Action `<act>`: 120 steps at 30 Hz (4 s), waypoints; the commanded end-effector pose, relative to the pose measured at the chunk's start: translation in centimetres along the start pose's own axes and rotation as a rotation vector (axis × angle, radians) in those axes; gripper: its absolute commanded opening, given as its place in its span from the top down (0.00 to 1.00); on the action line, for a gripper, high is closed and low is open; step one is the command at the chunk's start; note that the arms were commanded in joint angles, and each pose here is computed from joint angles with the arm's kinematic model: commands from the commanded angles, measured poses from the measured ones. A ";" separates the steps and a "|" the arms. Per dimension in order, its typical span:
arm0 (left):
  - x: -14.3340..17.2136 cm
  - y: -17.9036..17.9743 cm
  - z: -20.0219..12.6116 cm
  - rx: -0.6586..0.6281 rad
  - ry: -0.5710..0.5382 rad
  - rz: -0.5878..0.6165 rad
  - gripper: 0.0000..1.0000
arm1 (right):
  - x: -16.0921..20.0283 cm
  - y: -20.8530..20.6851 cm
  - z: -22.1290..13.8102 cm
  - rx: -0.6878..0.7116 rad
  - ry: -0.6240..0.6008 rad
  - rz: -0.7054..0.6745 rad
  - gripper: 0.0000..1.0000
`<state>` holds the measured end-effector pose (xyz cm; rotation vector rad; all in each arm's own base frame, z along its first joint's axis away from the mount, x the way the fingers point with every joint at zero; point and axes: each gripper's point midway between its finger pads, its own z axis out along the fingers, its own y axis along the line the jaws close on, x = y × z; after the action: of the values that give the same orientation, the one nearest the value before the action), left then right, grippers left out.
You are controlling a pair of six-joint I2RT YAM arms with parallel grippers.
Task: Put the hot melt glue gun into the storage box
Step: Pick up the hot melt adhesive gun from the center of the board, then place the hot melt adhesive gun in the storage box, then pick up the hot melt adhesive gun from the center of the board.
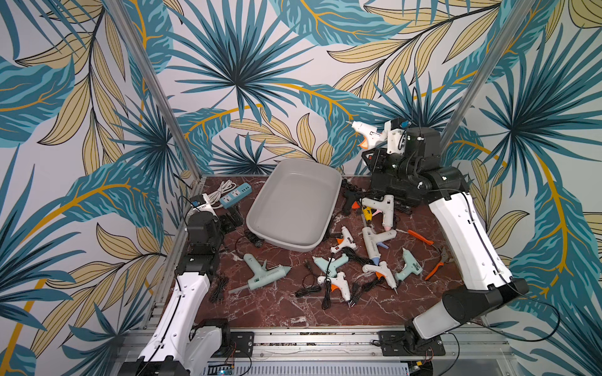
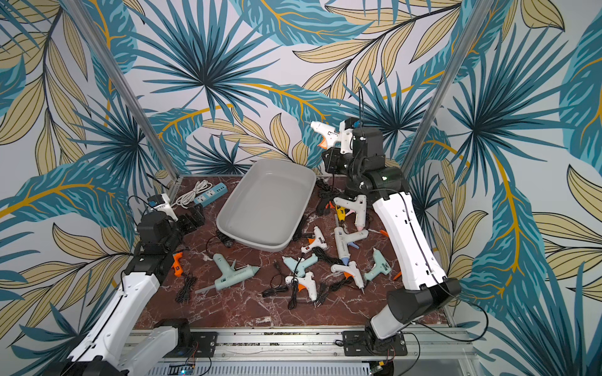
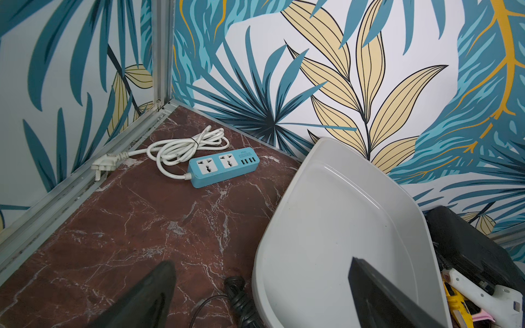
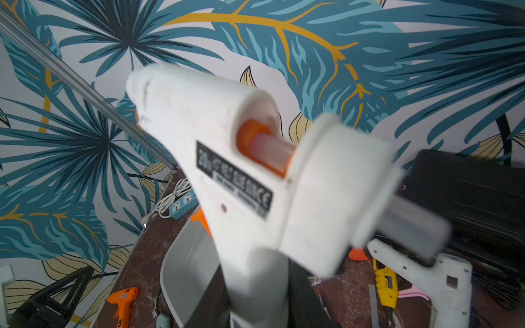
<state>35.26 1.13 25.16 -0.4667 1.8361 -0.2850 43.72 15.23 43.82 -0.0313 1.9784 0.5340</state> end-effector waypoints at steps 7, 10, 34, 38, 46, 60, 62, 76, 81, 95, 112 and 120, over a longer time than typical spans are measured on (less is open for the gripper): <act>-0.5 -1.1 1.0 0.045 0.004 -0.040 0.00 | -4.1 5.7 3.9 -0.165 -0.140 0.119 1.00; -0.3 -1.1 1.2 0.046 0.012 -0.047 0.00 | -4.1 7.0 6.0 -0.191 -0.154 0.138 1.00; -0.6 -3.7 3.2 0.163 0.061 -0.116 0.00 | 13.3 5.1 27.9 -0.037 0.128 0.198 1.00; -0.2 -3.9 3.6 0.168 0.078 -0.113 0.00 | 15.5 2.5 29.9 0.021 0.159 0.245 1.00; 0.4 -3.5 4.1 0.156 0.101 -0.104 0.00 | 19.6 -1.4 32.6 0.092 0.223 0.306 1.00; 1.5 -3.1 4.8 0.137 0.137 -0.101 0.00 | 23.6 -5.4 35.2 0.170 0.255 0.395 1.00; 1.6 -2.9 4.8 0.132 0.140 -0.099 0.00 | 23.8 -5.8 35.5 0.180 0.246 0.408 1.00; 1.4 -2.4 4.5 0.103 0.136 -0.090 0.00 | 25.1 -8.2 36.6 0.268 0.204 0.459 0.78; 1.5 -2.2 4.4 0.094 0.134 -0.090 0.00 | 26.2 -8.5 36.5 0.285 0.240 0.461 0.63; 0.5 -2.4 3.6 0.103 0.105 -0.096 0.00 | 20.7 -5.6 33.3 0.223 0.217 0.417 0.43; 1.0 -3.6 3.3 0.229 0.125 -0.201 0.00 | 18.6 -5.8 13.6 0.283 0.370 0.089 0.37; 2.9 -9.4 3.0 0.301 0.185 0.023 0.00 | 25.8 -13.2 3.2 0.455 0.520 0.149 0.43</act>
<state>38.45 -7.14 23.97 -0.3257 1.9480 -0.6467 41.21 13.00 16.75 0.2512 2.5311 0.2461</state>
